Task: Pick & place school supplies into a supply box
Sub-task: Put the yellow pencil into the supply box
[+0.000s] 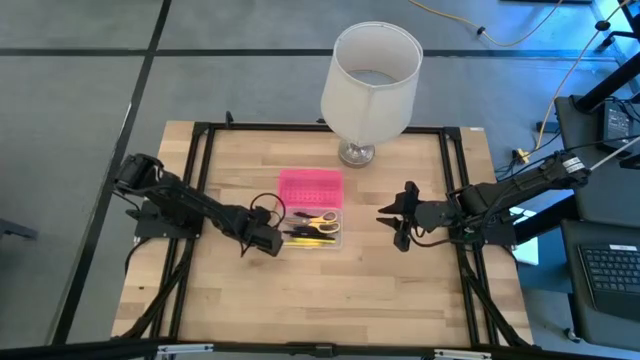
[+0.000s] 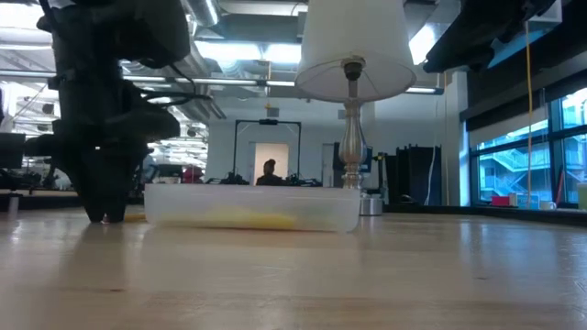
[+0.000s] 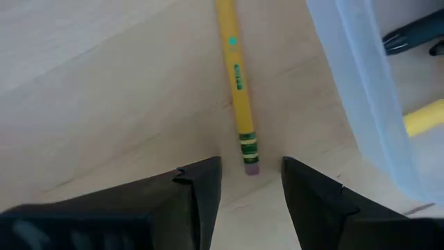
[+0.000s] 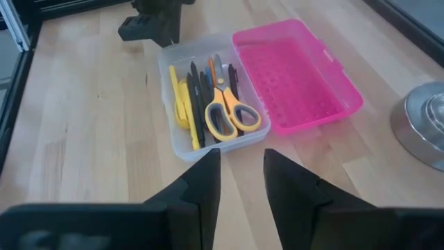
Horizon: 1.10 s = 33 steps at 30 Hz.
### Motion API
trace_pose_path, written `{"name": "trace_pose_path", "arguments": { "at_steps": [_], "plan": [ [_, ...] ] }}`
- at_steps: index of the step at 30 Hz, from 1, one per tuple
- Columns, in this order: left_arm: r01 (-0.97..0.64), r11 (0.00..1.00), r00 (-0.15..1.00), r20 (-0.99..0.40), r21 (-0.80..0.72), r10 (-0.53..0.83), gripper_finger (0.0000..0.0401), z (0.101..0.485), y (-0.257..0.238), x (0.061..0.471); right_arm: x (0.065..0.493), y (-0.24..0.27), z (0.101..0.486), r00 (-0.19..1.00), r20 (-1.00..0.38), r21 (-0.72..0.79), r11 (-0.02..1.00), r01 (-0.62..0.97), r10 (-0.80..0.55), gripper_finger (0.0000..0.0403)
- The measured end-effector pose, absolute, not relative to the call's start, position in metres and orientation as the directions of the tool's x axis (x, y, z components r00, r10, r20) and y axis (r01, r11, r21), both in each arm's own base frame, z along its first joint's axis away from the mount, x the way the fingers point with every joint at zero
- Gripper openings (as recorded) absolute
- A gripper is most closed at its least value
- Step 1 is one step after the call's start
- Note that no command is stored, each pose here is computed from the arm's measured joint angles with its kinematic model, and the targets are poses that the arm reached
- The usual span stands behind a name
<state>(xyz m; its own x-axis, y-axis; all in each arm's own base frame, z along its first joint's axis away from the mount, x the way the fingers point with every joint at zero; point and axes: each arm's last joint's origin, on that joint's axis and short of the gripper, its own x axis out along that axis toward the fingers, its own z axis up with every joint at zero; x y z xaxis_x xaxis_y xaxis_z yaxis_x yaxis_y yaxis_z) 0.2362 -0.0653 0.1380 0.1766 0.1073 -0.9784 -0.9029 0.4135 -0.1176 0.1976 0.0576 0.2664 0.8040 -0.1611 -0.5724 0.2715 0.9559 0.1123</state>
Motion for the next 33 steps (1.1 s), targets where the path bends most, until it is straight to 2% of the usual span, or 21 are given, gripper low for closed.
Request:
{"name": "trace_pose_path", "arguments": {
  "at_steps": [7, 17, 27, 33],
  "plan": [
    [-0.908, 0.412, 0.138, -0.984, -0.079, 0.114, 0.0137, 0.1309, -0.0652, 0.2369, 0.1976, 0.0576, 0.2664, 0.804, -0.573, 0.111, 0.956, 0.271, -0.161, 0.0114],
    [-0.909, 0.412, 0.133, -0.980, -0.061, 0.149, 0.0062, 0.1300, -0.0640, 0.2359, 0.1976, 0.0576, 0.2664, 0.804, -0.573, 0.110, 0.956, 0.271, -0.161, 0.0114],
    [-0.901, 0.430, 0.141, -0.976, -0.056, 0.169, 0.0040, 0.1295, -0.0634, 0.2364, 0.1976, 0.0576, 0.2664, 0.804, -0.573, 0.110, 0.957, 0.270, -0.161, 0.0114],
    [-0.884, 0.465, 0.140, -0.976, -0.046, 0.169, 0.0008, 0.1296, -0.0635, 0.2362, 0.1976, 0.0576, 0.2664, 0.804, -0.573, 0.108, 0.957, 0.269, -0.161, 0.0114]
  ]
}}
